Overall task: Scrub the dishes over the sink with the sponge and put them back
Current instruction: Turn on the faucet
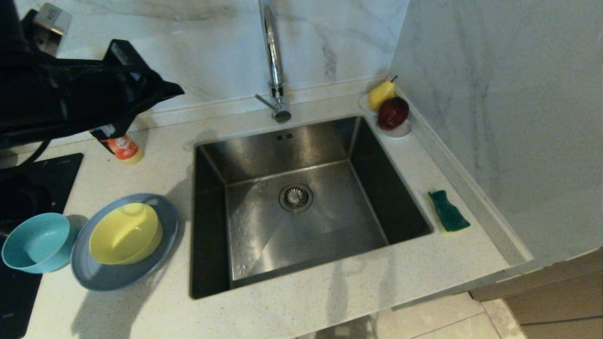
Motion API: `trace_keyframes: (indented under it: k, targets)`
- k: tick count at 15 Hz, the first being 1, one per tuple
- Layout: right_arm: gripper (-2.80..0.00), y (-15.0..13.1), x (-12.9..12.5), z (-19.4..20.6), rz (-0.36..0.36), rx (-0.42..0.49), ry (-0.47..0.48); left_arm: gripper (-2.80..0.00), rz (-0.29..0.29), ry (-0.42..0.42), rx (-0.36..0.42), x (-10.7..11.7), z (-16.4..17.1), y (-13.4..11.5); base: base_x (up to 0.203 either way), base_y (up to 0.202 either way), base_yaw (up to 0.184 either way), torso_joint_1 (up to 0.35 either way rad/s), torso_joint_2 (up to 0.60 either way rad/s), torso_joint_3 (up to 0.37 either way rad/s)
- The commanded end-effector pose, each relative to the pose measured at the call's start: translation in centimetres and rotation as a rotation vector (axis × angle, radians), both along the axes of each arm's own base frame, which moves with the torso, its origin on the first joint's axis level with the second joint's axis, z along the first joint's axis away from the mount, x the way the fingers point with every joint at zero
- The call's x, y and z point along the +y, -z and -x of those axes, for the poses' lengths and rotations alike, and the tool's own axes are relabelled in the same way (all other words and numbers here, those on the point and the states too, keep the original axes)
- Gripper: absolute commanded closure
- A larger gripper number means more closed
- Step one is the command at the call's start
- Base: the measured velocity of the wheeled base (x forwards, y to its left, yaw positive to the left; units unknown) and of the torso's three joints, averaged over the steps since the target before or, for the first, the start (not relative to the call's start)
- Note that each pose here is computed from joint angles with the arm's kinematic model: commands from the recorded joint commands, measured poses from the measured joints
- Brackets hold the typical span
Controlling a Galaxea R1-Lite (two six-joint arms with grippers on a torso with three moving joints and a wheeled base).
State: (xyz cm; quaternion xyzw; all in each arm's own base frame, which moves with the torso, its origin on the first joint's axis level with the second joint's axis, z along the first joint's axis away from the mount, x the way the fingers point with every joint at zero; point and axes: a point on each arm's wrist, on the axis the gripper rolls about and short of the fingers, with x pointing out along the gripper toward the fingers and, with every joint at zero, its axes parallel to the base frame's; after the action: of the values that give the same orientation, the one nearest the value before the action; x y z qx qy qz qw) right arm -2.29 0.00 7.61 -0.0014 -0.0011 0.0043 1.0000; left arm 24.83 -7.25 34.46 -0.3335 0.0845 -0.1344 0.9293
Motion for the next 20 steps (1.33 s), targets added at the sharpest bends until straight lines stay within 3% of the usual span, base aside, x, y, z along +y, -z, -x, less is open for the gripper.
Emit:
trace_keyframes:
  k: [1,3,5,9,13,16,20]
  targets:
    - [0.00,0.0,0.0,0.0,0.000,-0.001,-0.001,0.00,0.041,0.000,0.059,-1.8,-6.3,1.7,0.000,0.000,0.000,0.000,0.00,0.000]
    - [0.00,0.0,0.0,0.0,0.000,-0.001,-0.001,0.00,0.103,-0.002,0.047,-2.6,-9.1,1.9,0.000,0.000,0.000,0.000,0.00,0.000]
    - [0.00,0.0,0.0,0.0,0.000,-0.001,-0.001,0.00,0.124,-0.002,0.023,-3.2,-11.5,2.7,0.000,0.000,0.000,0.000,0.00,0.000]
    - [0.00,0.0,0.0,0.0,0.000,-0.001,-0.001,0.00,0.136,0.086,0.020,-3.4,-15.1,4.2,0.000,0.000,0.000,0.000,0.00,0.000]
    - [0.00,0.0,0.0,0.0,0.000,-0.001,-0.001,0.00,0.135,0.104,0.006,-2.6,-18.2,5.4,0.000,0.000,0.000,0.000,0.00,0.000]
    - [0.00,0.0,0.0,0.0,0.000,-0.001,-0.001,0.00,0.144,0.150,-0.064,-1.9,-19.2,5.6,0.000,0.000,0.000,0.000,0.00,0.000]
    - [0.00,0.0,0.0,0.0,0.000,-0.001,-0.001,0.00,0.137,0.156,-0.093,-1.8,-19.9,6.2,0.000,0.000,0.000,0.000,0.00,0.000]
